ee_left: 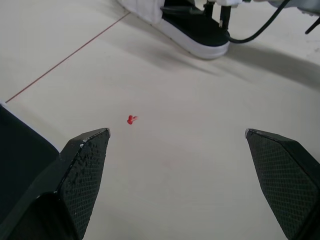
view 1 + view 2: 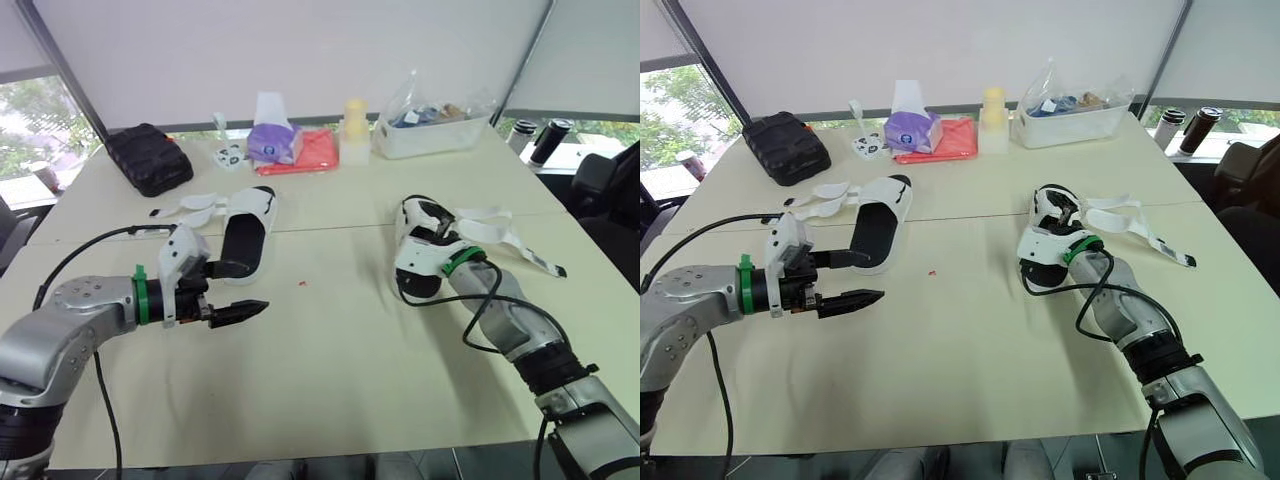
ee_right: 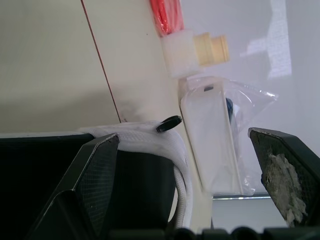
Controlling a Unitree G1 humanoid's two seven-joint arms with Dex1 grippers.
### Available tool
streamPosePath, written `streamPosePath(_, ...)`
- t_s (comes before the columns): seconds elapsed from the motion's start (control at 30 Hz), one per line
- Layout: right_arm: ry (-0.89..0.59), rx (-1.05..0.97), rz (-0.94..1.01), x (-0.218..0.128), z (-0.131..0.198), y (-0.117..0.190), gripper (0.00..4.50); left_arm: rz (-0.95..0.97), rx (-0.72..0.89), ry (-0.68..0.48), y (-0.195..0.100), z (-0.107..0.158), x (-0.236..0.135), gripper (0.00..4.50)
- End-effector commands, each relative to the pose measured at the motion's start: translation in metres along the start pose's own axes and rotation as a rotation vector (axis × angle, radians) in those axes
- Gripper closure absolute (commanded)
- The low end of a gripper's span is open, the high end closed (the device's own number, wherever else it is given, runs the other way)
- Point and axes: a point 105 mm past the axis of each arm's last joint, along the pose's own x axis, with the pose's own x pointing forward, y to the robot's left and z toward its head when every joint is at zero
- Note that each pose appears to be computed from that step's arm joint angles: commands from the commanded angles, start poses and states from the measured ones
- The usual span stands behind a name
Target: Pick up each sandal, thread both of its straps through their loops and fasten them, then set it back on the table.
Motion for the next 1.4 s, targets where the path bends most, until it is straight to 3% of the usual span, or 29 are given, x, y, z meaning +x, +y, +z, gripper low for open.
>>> streamPosePath(0.03, -0.005, 0.014, 0.018, -0.013, -0.005, -0.006, 0.06, 0.039, 0.019, -0.019, -0.001, 0.004, -0.007, 0.0)
streamPosePath(0.2, 0.023, 0.027, 0.034, -0.029, -0.005, -0.01, 0.06, 0.051, -0.005, -0.024, -0.007, -0.003, -0.007, 0.0)
streamPosePath(0.37, 0.075, 0.019, 0.007, -0.017, -0.01, -0.012, 0.06, 0.047, -0.016, -0.032, -0.01, -0.003, -0.003, 0.0)
streamPosePath(0.77, 0.221, -0.059, -0.061, 0.062, -0.032, -0.024, 0.06, 0.034, -0.032, -0.043, -0.011, -0.004, 0.012, 0.0)
streamPosePath(0.87, 0.205, -0.11, -0.029, 0.069, -0.029, -0.023, 0.9, 0.042, -0.036, -0.051, -0.011, -0.005, 0.013, 0.0)
streamPosePath(1.1, 0.159, -0.154, -0.013, 0.071, -0.026, -0.02, 4.46, 0.058, -0.057, -0.06, -0.01, -0.011, 0.014, 0.0)
streamPosePath(1.2, 0.107, -0.153, -0.005, 0.068, -0.025, -0.016, 4.46, 0.06, -0.061, -0.06, -0.009, -0.014, 0.015, 0.0)
streamPosePath(1.4, -0.314, -0.167, 0.042, 0.042, 0.012, -0.016, 4.46, 0.059, -0.06, -0.061, -0.003, -0.015, 0.012, 0.0)
